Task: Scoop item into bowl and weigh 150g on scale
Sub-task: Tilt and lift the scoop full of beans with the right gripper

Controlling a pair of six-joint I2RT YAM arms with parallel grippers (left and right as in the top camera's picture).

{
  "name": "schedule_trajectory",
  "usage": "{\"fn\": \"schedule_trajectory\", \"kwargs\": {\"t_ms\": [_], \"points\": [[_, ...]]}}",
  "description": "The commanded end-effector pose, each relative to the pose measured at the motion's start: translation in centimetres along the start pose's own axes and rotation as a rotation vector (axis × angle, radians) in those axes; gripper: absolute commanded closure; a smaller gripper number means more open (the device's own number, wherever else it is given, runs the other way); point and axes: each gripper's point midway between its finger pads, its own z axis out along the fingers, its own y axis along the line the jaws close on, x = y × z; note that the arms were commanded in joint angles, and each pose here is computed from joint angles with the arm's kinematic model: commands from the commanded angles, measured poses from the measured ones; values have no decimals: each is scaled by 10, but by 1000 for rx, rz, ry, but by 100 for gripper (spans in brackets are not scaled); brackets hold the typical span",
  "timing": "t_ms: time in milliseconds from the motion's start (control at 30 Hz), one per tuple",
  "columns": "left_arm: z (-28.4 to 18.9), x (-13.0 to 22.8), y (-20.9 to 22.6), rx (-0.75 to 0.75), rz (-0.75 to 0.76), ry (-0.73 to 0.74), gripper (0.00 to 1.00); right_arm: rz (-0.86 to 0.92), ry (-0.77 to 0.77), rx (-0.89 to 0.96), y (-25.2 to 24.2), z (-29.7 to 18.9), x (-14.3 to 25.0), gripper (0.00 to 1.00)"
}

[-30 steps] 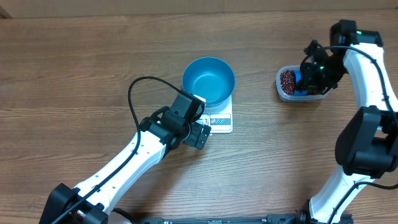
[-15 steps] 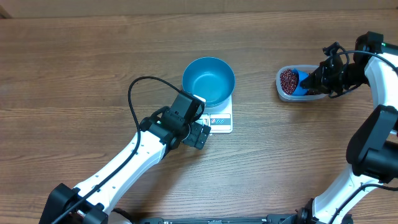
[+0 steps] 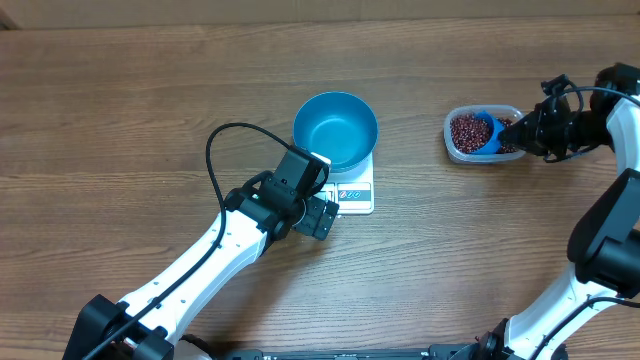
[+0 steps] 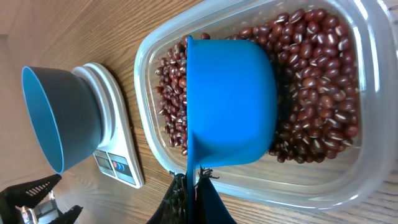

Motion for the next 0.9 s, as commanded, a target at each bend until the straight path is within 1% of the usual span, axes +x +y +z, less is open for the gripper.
{"fn": "schedule_trajectory", "kwargs": {"t_ms": [0, 100, 267, 567, 867], "points": [[0, 0, 4, -14, 12, -1, 0, -28, -5, -38, -2, 1, -1, 96], [0, 0, 4, -14, 12, 0, 1, -30, -16, -41, -3, -3, -3, 96], [0, 0, 4, -15, 12, 0, 0, -20, -57, -104, 4, -15, -11, 96], [0, 0, 4, -15, 12, 0, 0, -27, -82, -161, 5, -28, -10, 96], [0, 0, 4, -15, 19, 0, 1, -17, -101, -174, 3, -35, -11, 96]]}}
